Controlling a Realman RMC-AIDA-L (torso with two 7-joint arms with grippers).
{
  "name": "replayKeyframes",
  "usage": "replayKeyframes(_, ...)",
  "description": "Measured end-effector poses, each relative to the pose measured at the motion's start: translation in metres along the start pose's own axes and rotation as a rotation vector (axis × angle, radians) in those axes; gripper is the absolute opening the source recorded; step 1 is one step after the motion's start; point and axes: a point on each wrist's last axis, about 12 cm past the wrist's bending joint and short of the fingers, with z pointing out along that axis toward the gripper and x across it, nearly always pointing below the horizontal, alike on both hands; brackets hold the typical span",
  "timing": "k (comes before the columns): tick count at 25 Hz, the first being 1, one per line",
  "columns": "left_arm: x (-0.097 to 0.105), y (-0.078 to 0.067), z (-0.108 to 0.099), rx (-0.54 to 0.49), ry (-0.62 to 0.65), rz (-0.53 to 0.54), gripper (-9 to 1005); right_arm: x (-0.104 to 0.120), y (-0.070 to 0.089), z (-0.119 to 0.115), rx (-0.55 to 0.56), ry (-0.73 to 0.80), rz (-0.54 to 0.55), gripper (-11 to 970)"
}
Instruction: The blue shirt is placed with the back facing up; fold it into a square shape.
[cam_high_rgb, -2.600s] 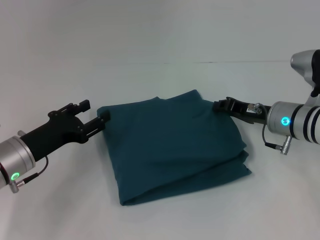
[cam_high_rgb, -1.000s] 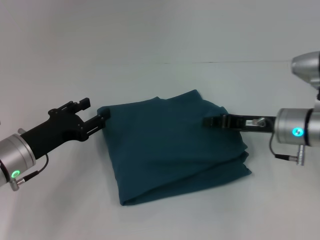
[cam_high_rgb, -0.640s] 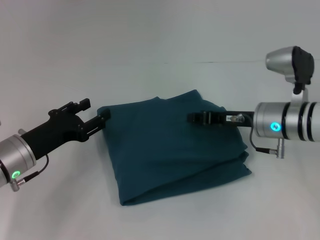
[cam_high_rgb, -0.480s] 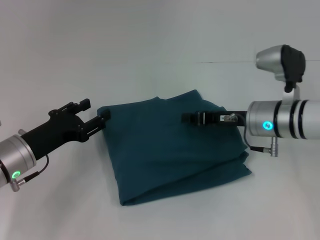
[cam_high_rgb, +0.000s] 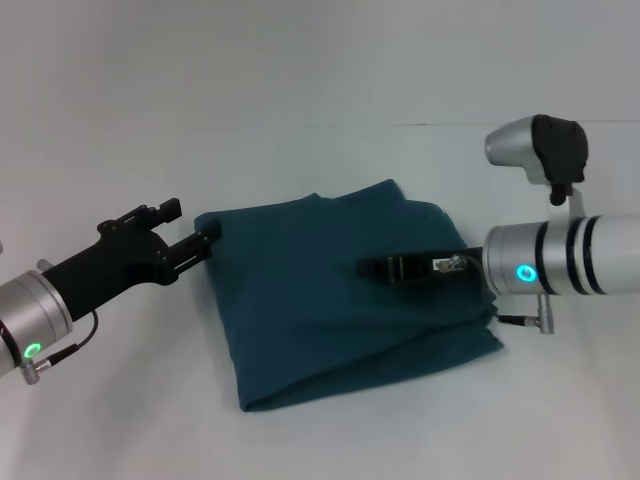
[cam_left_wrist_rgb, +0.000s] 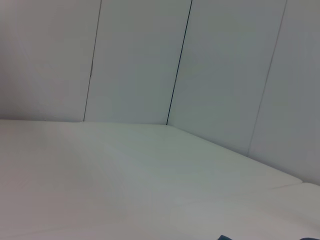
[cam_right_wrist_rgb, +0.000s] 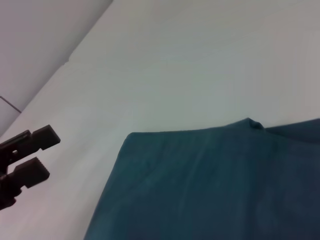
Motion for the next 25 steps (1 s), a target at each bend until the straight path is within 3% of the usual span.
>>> replayKeyframes(13,0.000,0.000,0.000,0.001,0.000,-0.005,689,0.011,-0.018,-0.025,-0.008,-0.048,0.052,35)
replayKeyframes(19,0.000,-0.003,0.002,0.018,0.001,-0.007,689,0.002,-0.017,-0.037,-0.049,-0.111,0.055,35)
replayKeyframes(25,0.002,-0.015,0.010,0.089,0.017,0.008,689,-0.009,-0.017,-0.048,-0.074,-0.157,0.044,34)
